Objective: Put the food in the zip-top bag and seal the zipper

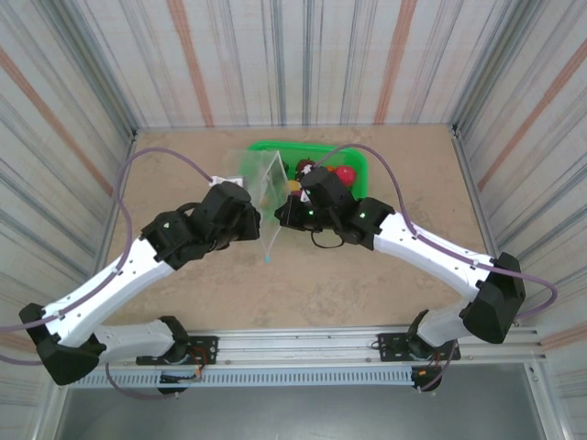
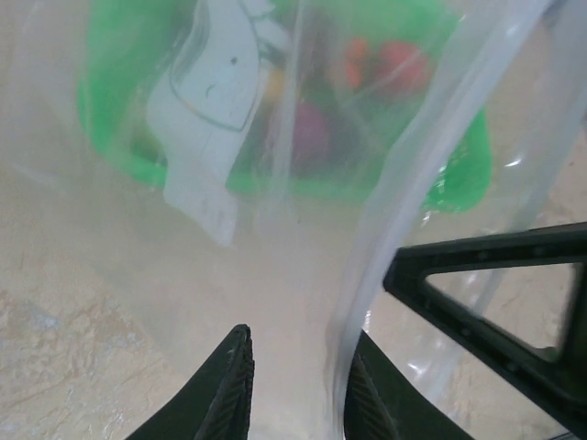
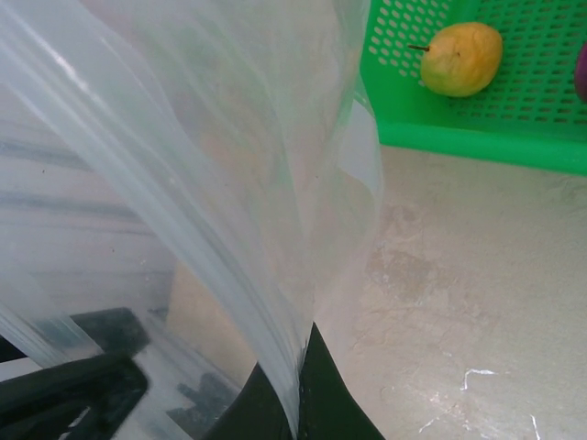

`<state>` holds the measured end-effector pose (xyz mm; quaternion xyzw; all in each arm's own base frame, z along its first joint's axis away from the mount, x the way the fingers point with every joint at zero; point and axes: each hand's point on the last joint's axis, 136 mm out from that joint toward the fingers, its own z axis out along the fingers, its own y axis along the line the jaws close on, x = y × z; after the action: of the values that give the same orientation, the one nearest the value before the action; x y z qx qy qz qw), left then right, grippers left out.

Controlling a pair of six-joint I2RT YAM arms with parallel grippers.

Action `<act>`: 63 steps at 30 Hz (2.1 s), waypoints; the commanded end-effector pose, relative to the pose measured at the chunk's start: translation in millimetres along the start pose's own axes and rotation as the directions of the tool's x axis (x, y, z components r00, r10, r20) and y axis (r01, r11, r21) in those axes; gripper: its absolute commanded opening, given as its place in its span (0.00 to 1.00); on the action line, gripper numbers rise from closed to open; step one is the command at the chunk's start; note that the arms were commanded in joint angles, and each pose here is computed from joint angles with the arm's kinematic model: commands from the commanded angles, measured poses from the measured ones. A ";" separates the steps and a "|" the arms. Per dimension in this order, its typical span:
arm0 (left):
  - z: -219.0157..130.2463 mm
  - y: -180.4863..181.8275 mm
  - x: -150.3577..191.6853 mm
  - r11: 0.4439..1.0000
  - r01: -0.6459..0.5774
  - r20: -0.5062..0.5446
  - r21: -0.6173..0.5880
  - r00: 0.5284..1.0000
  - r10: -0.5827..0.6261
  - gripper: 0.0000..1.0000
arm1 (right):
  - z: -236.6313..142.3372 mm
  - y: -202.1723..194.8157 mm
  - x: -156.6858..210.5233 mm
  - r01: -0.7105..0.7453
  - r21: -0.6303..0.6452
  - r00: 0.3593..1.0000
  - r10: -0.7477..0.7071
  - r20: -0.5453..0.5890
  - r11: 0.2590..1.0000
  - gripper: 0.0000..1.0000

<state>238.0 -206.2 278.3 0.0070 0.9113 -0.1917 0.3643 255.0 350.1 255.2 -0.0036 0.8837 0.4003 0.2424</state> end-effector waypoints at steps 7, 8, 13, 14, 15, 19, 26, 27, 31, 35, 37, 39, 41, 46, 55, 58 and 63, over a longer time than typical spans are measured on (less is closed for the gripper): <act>-8.7 -4.5 -13.6 0.988 -0.077 0.052 0.133 0.996 0.071 0.06 | -1.5 14.9 4.1 -0.014 -0.069 1.000 0.013 -0.018 0.997 0.00; -6.9 -2.4 -11.8 0.988 -0.069 0.034 0.141 0.997 0.065 0.02 | -2.4 15.6 3.8 -0.012 -0.070 1.000 0.010 -0.017 0.997 0.00; -6.8 -12.2 -2.9 0.972 -0.073 -0.002 0.225 0.997 0.075 0.02 | -5.5 17.6 3.0 -0.004 -0.080 1.000 0.003 -0.012 0.997 0.00; -5.7 -16.9 -0.6 0.965 -0.073 -0.011 0.252 0.997 0.079 0.05 | -5.1 17.6 3.0 -0.006 -0.081 1.000 0.005 -0.011 0.997 0.00; -5.9 -23.7 3.1 0.954 -0.078 -0.024 0.291 0.996 0.089 0.08 | -4.9 16.3 3.0 -0.017 -0.078 1.000 0.016 -0.009 0.997 0.00; -8.3 -29.9 5.3 0.940 -0.119 -0.020 0.320 0.991 0.133 0.00 | -1.2 16.8 4.4 -0.069 -0.099 0.998 0.068 -0.018 0.993 0.00; -38.9 -8.7 -15.4 0.953 -0.058 0.089 0.296 0.996 0.033 0.00 | -2.1 19.7 6.3 -0.065 -0.111 0.998 0.061 -0.030 0.992 0.00; -44.4 -5.7 -17.0 0.956 -0.063 0.083 0.286 0.996 0.041 0.00 | -2.8 17.8 5.9 -0.054 -0.102 0.998 0.051 -0.025 0.993 0.00; -58.7 4.3 -15.8 0.966 -0.102 0.029 0.236 0.995 0.097 0.00 | -1.7 12.1 8.3 -0.041 -0.078 0.999 0.039 -0.038 0.996 0.00; -67.6 19.1 -13.6 0.980 -0.085 -0.010 0.181 0.996 0.088 0.00 | 2.6 9.2 12.5 -0.019 -0.065 0.998 0.016 -0.057 0.998 0.13; -71.8 25.4 -13.6 0.984 -0.068 -0.033 0.162 0.997 0.075 0.00 | 4.6 5.8 14.3 0.000 -0.044 0.998 -0.003 -0.065 0.999 0.22; -79.0 30.1 -15.7 0.987 -0.064 -0.039 0.148 0.997 0.070 0.00 | 7.3 2.9 16.0 0.025 -0.028 0.996 -0.027 -0.079 0.999 0.25; -85.1 34.6 -19.3 0.989 -0.047 -0.036 0.141 0.998 0.052 0.00 | 10.0 -4.6 16.9 0.054 0.013 0.994 -0.052 -0.092 0.998 0.30; -72.8 40.1 -16.0 0.978 0.045 -0.107 0.203 0.994 -0.024 0.00 | 13.7 -13.6 14.7 0.139 0.053 0.985 -0.133 -0.109 0.989 0.50; -33.5 50.2 -22.3 0.925 0.214 -0.185 0.314 0.969 -0.162 0.00 | -21.0 0.7 -16.1 0.354 0.076 0.935 -0.354 -0.016 0.932 0.85; -28.6 56.1 -23.9 0.930 0.228 -0.176 0.289 0.967 -0.182 0.00 | -29.9 -14.4 -36.4 0.339 0.155 0.939 -0.343 -0.001 0.928 0.83; -24.1 73.4 -26.0 0.922 0.291 -0.145 0.255 0.954 -0.261 0.00 | -23.9 -56.6 -64.2 0.278 0.289 0.958 -0.287 -0.011 0.916 0.78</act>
<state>250.6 -129.3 283.6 -0.0452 0.8958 -0.3488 0.2718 299.9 303.7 274.2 -0.0942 0.8992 0.2847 0.3186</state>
